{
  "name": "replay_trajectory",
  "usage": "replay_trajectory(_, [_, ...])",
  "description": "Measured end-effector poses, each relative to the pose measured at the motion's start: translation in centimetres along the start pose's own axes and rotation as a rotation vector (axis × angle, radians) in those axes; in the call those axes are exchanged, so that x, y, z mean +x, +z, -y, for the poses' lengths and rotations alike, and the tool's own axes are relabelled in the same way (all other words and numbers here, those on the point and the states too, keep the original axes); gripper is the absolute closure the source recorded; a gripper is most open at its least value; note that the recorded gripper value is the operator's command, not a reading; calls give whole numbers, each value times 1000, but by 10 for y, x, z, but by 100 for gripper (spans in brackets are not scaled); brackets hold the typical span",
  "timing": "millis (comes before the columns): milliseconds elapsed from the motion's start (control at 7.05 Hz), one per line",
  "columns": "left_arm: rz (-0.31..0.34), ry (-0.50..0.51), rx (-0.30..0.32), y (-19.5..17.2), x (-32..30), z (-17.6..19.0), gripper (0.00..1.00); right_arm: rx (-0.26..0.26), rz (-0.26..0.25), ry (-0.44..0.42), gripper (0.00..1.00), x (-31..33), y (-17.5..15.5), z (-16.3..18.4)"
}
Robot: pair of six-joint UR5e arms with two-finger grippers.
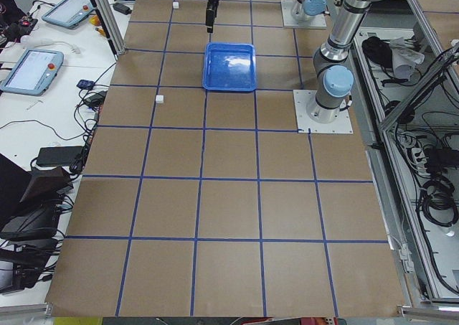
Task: Assemble white blocks and place on blue tray
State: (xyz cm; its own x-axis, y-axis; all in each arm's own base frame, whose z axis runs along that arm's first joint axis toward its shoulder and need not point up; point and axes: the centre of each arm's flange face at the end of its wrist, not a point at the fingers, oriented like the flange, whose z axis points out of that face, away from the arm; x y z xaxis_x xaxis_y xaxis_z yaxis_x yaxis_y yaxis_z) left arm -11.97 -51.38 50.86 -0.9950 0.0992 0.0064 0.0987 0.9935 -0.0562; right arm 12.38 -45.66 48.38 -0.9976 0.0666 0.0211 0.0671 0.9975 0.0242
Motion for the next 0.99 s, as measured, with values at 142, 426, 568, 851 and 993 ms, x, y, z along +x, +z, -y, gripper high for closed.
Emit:
replay_trajectory(142, [-3,-19,-24,18,-3,19,0,-1,-1,0,0,0,1,0])
replay_trajectory(426, [-7,-28,-54,54,-12,84,0,13,1,7,0,3,-2,6])
replay_trajectory(568, [-10,-28,-68,75,-18,115,0,18,2,6,0,6,-2,9])
replay_trajectory(851, [-15,-58,-92,141,-52,166,1,1,28,-62,0,34,12,33])
replay_trajectory(993, [-12,-69,-96,178,-66,184,1,14,82,-123,0,64,25,56])
